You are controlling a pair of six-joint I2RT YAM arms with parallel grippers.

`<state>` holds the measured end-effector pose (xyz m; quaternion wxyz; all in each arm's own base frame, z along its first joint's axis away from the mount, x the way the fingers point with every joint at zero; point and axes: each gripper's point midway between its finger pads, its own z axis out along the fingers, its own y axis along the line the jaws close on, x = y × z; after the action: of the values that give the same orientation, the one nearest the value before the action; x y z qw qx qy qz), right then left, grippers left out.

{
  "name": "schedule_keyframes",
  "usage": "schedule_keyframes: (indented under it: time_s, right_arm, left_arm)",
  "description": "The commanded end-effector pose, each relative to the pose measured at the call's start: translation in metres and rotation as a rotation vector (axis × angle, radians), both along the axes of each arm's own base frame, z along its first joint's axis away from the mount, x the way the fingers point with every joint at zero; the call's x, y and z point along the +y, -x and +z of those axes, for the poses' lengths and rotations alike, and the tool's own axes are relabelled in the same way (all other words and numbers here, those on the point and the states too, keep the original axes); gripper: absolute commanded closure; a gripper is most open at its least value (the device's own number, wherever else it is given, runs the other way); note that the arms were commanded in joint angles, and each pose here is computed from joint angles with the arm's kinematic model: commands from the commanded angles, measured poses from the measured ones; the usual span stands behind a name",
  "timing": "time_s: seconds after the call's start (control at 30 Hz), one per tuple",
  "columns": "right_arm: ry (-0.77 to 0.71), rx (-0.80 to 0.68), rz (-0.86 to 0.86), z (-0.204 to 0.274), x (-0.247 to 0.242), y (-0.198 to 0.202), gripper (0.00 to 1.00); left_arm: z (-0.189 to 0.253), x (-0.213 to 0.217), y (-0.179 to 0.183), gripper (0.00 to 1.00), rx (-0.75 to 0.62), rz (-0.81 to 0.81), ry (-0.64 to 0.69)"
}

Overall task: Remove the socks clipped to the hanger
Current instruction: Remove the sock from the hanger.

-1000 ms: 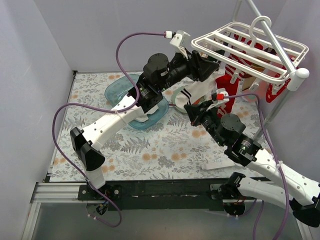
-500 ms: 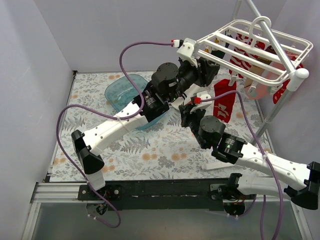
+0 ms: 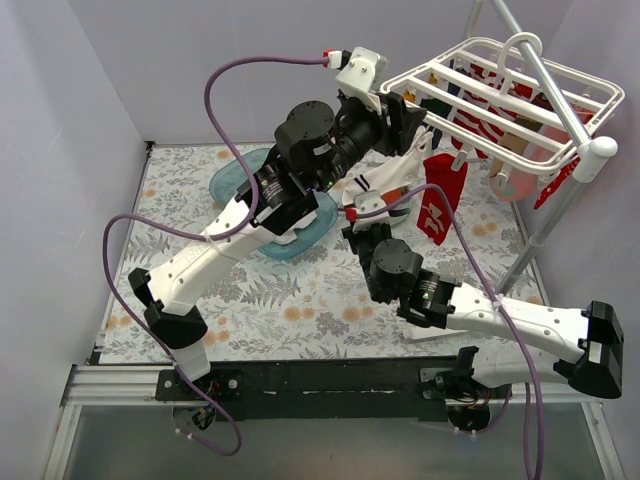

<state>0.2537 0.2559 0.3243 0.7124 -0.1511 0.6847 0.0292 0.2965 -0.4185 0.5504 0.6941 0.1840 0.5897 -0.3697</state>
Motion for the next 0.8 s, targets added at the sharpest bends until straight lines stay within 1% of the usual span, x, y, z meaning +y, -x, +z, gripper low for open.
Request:
schedule_keyframes:
  time_s: [0.0, 0.07, 0.1, 0.17, 0.23, 0.27, 0.33, 0.47, 0.63, 0.77]
  right_arm:
    - [0.094, -0.087, -0.085, 0.012, -0.003, -0.004, 0.99]
    - [0.13, -0.1, -0.113, 0.011, -0.003, -0.006, 0.99]
    - [0.201, -0.111, -0.117, 0.007, 0.001, -0.006, 0.99]
    - [0.227, -0.129, -0.13, 0.01, 0.005, -0.008, 0.99]
    - [0.335, -0.144, -0.134, 0.004, 0.013, -0.01, 0.99]
    - [0.336, -0.157, -0.148, 0.008, 0.014, -0.011, 0.99]
    - [0.44, -0.177, -0.145, 0.003, 0.021, -0.012, 0.99]
    - [0.566, -0.194, -0.104, -0.006, 0.038, -0.014, 0.99]
    - [0.654, -0.19, -0.046, -0.007, 0.054, -0.016, 0.99]
    - [0.711, -0.197, -0.03, -0.006, 0.057, -0.017, 0.99]
  left_arm:
    - [0.001, 0.012, 0.011, 0.52, -0.016, -0.006, -0.09]
    - [-0.004, 0.013, 0.01, 0.52, -0.013, 0.0, -0.11]
    - [-0.005, 0.012, 0.01, 0.52, -0.015, -0.002, -0.121]
    - [-0.012, 0.01, 0.009, 0.52, -0.007, -0.001, -0.139]
    - [-0.017, 0.009, 0.007, 0.53, -0.007, 0.015, -0.155]
    - [-0.019, 0.009, 0.005, 0.53, -0.008, 0.025, -0.161]
    - [-0.02, 0.01, 0.004, 0.53, -0.016, 0.047, -0.176]
    - [-0.027, 0.01, 0.003, 0.53, -0.028, 0.083, -0.211]
    - [-0.049, 0.008, 0.001, 0.53, -0.026, 0.119, -0.274]
    - [-0.058, 0.006, -0.001, 0.54, -0.034, 0.134, -0.309]
